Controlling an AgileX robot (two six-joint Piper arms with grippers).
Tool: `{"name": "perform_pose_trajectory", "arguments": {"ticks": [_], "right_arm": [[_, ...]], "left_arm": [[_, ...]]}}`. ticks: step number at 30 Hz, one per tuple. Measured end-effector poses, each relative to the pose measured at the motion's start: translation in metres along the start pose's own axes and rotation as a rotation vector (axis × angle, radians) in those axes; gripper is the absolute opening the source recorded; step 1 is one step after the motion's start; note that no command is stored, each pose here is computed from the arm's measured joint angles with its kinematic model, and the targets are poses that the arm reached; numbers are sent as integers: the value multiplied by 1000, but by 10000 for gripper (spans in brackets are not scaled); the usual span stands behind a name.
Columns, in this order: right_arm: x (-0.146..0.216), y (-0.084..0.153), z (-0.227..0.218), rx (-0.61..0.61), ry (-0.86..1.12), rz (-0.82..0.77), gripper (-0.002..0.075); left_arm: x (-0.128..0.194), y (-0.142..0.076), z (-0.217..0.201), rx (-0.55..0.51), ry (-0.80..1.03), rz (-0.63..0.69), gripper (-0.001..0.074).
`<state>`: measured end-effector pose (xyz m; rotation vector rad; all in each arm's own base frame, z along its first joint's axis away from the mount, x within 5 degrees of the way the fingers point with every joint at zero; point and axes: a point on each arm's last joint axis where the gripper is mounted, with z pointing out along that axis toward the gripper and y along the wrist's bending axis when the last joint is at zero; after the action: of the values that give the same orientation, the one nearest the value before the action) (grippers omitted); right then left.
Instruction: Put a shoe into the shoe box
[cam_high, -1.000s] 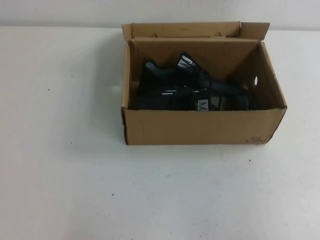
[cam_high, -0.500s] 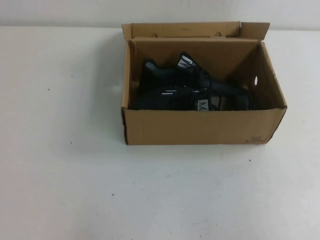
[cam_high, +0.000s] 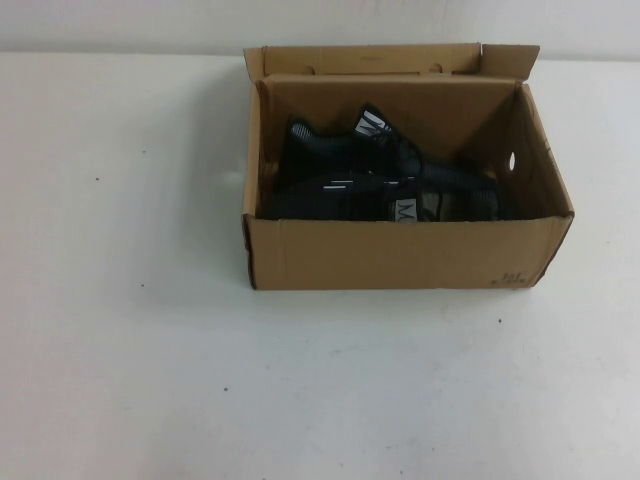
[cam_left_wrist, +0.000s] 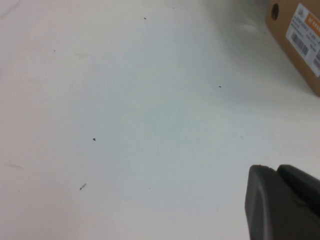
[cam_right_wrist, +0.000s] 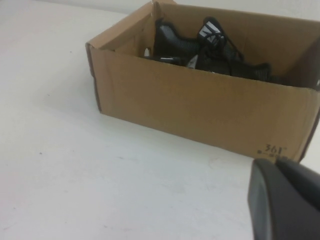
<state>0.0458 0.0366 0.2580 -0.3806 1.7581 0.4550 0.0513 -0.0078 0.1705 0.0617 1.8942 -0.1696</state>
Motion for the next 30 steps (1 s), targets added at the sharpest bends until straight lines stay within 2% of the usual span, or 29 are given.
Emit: {"name": "perform_pose_trajectory", "arguments": {"ticks": [10, 16, 19, 24, 30], "right_arm": [[0, -5, 0, 59, 0, -50, -15], [1, -17, -1, 216, -5, 30, -15], [5, -25, 3, 289, -69, 41, -16], [34, -33, 7, 354, -195, 60, -17], [64, -34, 9, 344, -144, 83, -17]], "left_arm": [[0, 0, 0, 0, 0, 0, -1], [0, 0, 0, -1, 0, 2, -1], [0, 0, 0, -1, 0, 2, -1], [0, 0, 0, -1, 0, 2, -1], [0, 0, 0, -1, 0, 3, -1]]}}
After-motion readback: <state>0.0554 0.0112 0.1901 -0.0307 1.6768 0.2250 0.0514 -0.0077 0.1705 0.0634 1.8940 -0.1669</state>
